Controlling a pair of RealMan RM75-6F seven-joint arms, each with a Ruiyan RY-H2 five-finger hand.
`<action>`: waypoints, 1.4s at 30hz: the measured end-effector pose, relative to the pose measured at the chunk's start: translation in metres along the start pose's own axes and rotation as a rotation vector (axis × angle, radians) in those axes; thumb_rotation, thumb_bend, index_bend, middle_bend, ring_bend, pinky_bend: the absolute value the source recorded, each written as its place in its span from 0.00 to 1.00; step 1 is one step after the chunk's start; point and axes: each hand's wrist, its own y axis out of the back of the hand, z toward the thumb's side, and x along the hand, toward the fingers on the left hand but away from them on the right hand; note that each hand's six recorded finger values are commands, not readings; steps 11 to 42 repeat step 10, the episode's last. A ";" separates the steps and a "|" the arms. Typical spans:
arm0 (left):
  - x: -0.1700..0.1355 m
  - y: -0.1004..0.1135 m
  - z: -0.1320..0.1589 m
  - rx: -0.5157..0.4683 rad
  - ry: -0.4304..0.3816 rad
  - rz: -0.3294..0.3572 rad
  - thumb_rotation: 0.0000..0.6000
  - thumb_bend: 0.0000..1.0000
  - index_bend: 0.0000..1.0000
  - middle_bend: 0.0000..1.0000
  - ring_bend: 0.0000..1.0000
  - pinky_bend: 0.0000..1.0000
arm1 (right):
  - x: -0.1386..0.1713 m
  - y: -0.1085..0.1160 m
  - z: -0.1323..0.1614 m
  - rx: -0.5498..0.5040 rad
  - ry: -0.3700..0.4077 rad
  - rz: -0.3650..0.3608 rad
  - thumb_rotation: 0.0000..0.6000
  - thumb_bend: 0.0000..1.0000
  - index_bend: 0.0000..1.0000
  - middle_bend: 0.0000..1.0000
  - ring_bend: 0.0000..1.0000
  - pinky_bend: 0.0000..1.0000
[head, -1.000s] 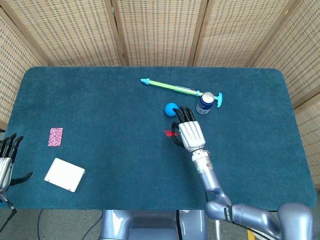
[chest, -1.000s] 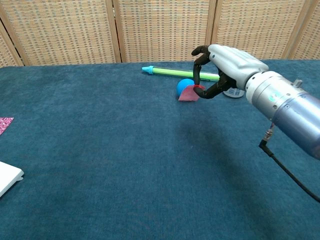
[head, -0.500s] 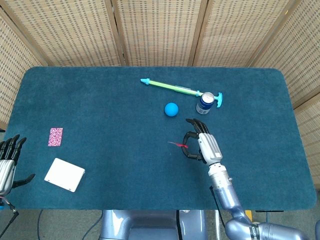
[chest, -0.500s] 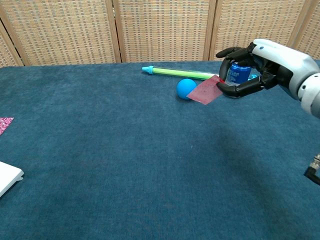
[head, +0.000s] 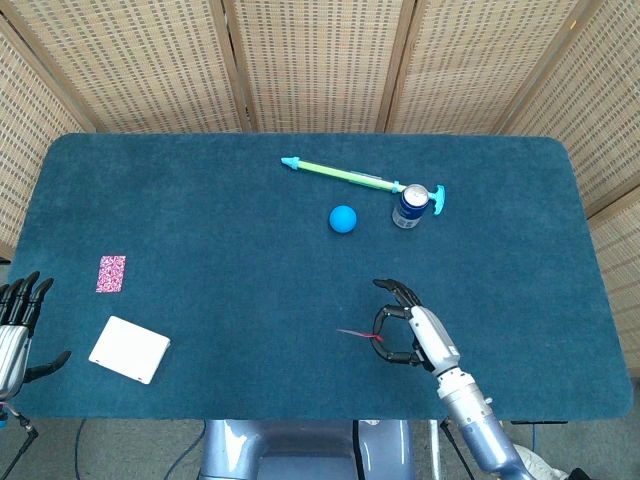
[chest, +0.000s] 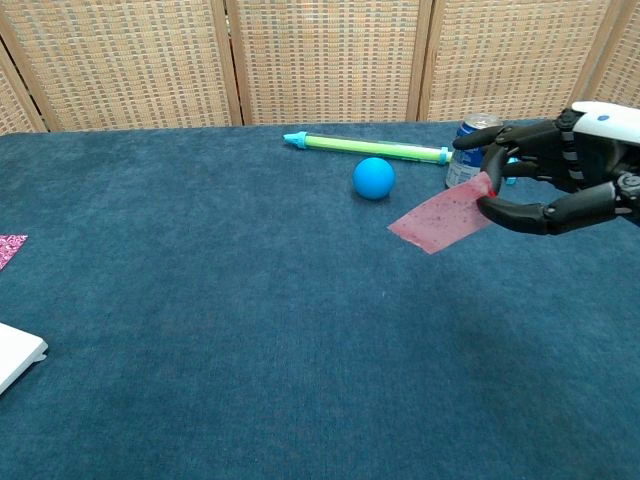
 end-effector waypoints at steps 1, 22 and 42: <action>0.000 0.000 0.001 0.000 -0.003 0.001 1.00 0.12 0.00 0.00 0.00 0.04 | 0.003 0.001 0.000 -0.013 0.000 0.004 1.00 0.56 0.64 0.19 0.00 0.00; 0.000 0.001 0.003 0.004 -0.007 0.005 1.00 0.12 0.00 0.00 0.00 0.04 | 0.022 0.009 0.001 -0.052 0.024 0.027 1.00 0.56 0.64 0.19 0.00 0.00; 0.000 0.001 0.003 0.004 -0.007 0.005 1.00 0.12 0.00 0.00 0.00 0.04 | 0.022 0.009 0.001 -0.052 0.024 0.027 1.00 0.56 0.64 0.19 0.00 0.00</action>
